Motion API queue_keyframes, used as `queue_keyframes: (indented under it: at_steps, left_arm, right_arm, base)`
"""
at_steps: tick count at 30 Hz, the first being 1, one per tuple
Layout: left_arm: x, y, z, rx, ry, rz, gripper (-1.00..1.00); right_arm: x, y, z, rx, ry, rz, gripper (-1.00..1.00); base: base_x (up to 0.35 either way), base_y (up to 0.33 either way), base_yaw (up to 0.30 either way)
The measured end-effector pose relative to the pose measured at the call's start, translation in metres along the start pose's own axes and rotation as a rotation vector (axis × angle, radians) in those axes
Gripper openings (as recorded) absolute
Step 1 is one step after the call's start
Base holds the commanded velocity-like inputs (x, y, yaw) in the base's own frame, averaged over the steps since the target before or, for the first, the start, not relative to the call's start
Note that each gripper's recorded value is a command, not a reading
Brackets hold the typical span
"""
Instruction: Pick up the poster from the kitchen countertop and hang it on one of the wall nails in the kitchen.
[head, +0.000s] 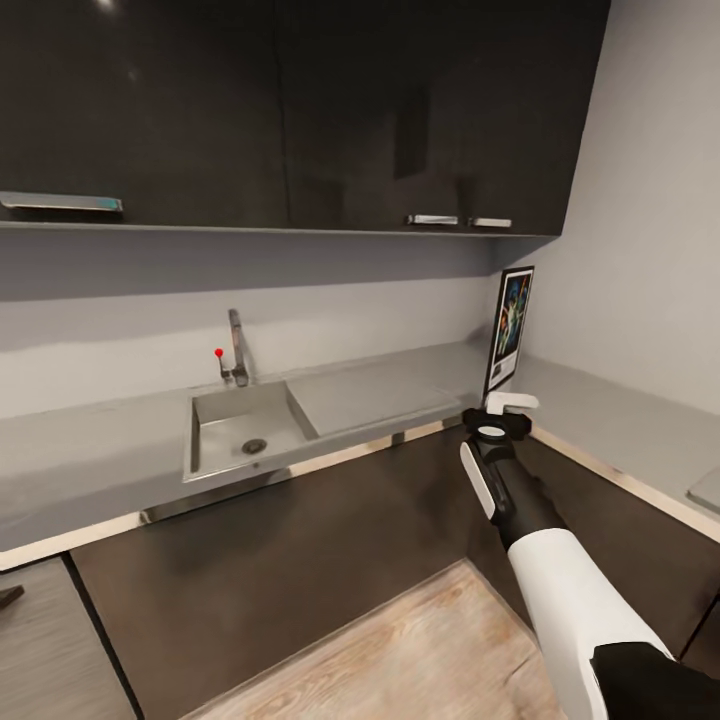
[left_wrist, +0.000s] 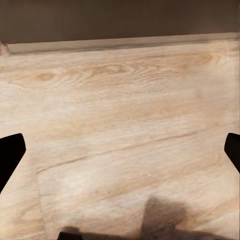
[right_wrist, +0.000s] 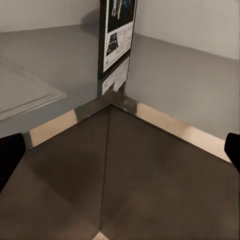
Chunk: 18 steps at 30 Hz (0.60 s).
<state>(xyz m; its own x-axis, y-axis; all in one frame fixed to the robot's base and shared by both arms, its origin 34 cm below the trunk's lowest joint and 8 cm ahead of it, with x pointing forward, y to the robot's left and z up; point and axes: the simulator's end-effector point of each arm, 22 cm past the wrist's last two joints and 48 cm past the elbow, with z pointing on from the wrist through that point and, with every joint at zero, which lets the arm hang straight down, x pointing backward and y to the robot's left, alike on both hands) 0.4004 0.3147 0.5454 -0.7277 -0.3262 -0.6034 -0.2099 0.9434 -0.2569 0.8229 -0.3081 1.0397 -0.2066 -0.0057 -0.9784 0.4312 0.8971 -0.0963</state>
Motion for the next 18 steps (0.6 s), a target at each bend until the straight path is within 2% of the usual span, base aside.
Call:
queue_keyframes:
  at_steps: [5, 11, 18]
  left_arm:
    - [-0.0006, 0.0002, 0.0000, 0.000, -0.002, -0.001, 1.00]
    - [-0.0006, 0.0004, -0.0001, -0.001, -0.001, -0.001, 1.00]
    - [0.0017, 0.0012, 0.0001, -0.002, 0.005, -0.002, 1.00]
  right_arm:
    - [-0.0002, -0.0009, 0.0003, 0.002, -0.001, 0.002, 1.00]
    - [-0.0008, -0.0031, 0.0008, 0.004, -0.001, 0.006, 1.00]
    - [0.0036, -0.0045, 0.0038, 0.005, 0.009, 0.007, 1.00]
  base:
    - [0.118, -0.013, 0.000]
    - [0.227, -0.074, 0.000]
    - [0.060, -0.023, 0.000]
